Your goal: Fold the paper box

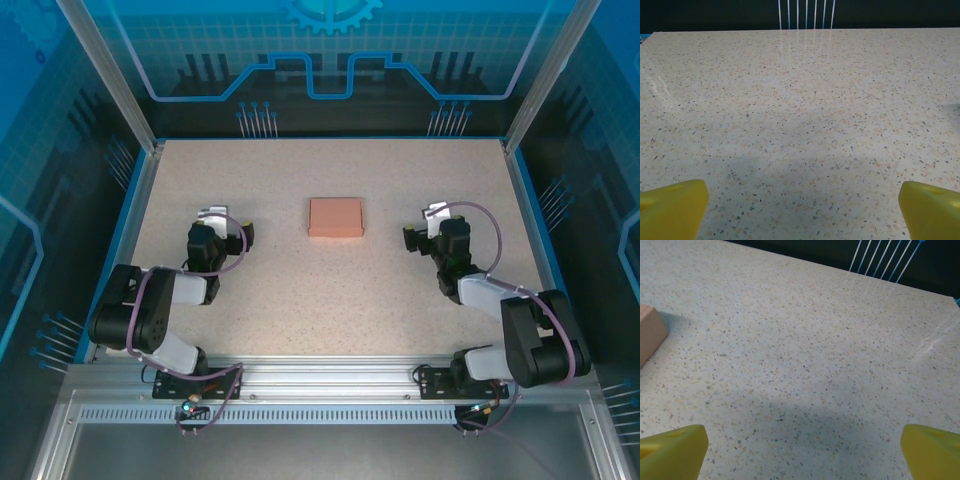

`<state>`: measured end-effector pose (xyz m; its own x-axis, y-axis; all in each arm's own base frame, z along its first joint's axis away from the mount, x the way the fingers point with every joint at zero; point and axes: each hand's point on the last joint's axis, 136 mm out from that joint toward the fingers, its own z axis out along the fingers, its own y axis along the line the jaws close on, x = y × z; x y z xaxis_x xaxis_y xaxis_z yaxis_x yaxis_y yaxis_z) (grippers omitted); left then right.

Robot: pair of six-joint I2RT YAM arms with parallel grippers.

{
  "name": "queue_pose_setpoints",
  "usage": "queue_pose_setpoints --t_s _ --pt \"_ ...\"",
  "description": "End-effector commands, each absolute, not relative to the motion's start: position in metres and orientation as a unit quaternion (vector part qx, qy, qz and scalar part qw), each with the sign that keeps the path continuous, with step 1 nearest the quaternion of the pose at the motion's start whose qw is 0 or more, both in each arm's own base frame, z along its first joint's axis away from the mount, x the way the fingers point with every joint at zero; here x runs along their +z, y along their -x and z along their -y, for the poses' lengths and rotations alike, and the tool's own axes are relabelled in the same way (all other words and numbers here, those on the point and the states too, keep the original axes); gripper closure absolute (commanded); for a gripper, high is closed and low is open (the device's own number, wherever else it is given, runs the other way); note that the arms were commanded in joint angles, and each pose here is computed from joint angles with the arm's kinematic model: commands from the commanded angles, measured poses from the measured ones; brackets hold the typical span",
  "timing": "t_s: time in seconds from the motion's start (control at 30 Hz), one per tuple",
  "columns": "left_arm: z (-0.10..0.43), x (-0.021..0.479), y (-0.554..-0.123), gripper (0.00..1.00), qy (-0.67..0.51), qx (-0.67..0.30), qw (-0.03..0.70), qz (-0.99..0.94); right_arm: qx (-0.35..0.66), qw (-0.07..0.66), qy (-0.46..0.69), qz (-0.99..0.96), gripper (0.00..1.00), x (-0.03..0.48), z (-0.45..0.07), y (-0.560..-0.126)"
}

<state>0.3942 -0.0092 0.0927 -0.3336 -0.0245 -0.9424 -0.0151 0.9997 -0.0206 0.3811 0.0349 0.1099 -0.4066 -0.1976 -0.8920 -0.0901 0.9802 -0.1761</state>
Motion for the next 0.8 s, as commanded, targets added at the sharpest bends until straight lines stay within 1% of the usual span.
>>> queue_pose_setpoints --t_s 0.0,0.13,0.77 --pt "0.012 0.096 -0.395 0.01 0.013 -0.02 0.586 -0.81 -0.008 0.563 0.082 -0.822 0.0 0.109 -0.038 -0.389" --pt "0.011 0.096 -0.395 0.01 0.016 -0.018 0.586 -0.81 0.015 0.546 0.067 -0.835 0.0 0.094 -0.031 -0.398" --pt "0.008 0.095 -0.395 0.01 0.022 -0.013 0.584 -0.811 0.023 0.551 0.077 -0.831 0.0 0.093 -0.034 -0.396"
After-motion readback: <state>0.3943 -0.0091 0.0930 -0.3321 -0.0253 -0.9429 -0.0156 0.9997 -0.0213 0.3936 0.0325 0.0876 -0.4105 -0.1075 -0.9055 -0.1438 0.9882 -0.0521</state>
